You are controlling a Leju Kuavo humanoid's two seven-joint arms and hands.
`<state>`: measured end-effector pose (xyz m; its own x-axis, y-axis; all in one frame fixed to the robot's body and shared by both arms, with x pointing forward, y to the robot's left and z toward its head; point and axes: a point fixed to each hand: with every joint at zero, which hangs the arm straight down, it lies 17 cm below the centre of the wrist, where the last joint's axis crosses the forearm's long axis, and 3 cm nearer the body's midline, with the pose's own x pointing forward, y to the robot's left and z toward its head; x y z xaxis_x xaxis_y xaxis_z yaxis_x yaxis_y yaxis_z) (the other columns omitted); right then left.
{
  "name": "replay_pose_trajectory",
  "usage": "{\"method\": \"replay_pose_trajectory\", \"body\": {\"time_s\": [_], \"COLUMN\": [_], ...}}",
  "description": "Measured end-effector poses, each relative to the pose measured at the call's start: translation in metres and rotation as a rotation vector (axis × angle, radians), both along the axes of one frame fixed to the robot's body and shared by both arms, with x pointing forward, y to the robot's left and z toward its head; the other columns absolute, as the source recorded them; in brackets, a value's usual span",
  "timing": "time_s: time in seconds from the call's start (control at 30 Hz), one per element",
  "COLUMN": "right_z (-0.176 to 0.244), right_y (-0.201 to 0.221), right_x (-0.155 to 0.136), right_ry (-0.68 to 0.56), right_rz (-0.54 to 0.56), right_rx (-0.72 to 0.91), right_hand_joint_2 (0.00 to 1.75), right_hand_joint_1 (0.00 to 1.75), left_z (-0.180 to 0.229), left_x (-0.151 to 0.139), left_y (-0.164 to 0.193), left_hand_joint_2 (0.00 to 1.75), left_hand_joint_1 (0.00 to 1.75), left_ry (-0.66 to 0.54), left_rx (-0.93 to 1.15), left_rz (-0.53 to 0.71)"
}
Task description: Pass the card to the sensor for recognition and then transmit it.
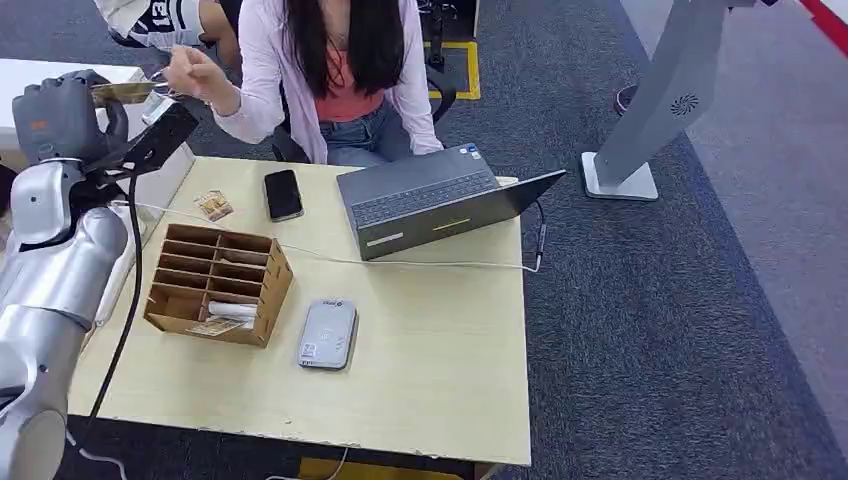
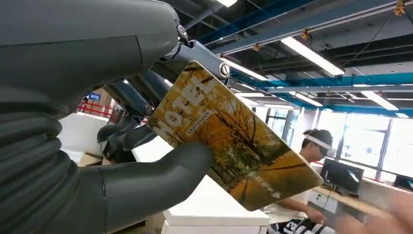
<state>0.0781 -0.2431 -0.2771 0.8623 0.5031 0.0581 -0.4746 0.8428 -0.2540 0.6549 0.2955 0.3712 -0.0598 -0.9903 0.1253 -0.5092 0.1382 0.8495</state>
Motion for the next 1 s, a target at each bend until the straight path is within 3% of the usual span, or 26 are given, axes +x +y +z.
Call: {"method": "replay_pose_trajectory", "body": {"time_s": [0.3,0.7,1.0], "right_z": [0.0,0.0,0.0], "right_y": [0.001,-0.003,-0.003], "right_x": [0.0,-0.001,-0.003], "right_ry": [-0.002,-0.002,0.001], "right_rz": [-0.014,-0.08,-0.1], "right_rx": [0.001,-0.006,-0.006], "right_hand_joint_2": [1.75,1.75,1.75], "right_hand_joint_1": [0.0,0.0,0.0], "left_z": [-0.038,-0.098,-0.105], "left_x": [-0.016,-0.108,-0.137], "left_y": [-0.025,-0.149,-0.18], "left_hand_joint_2": [1.75,1.75,1.75], "left_hand_joint_1": [1.75,1.75,1.75], "left_ry": [0.0,-0.031,-0.031], "left_rx": [-0.004,-0.043,-0.055], "left_rz": [-0.093,-0.351,-0.428]}}
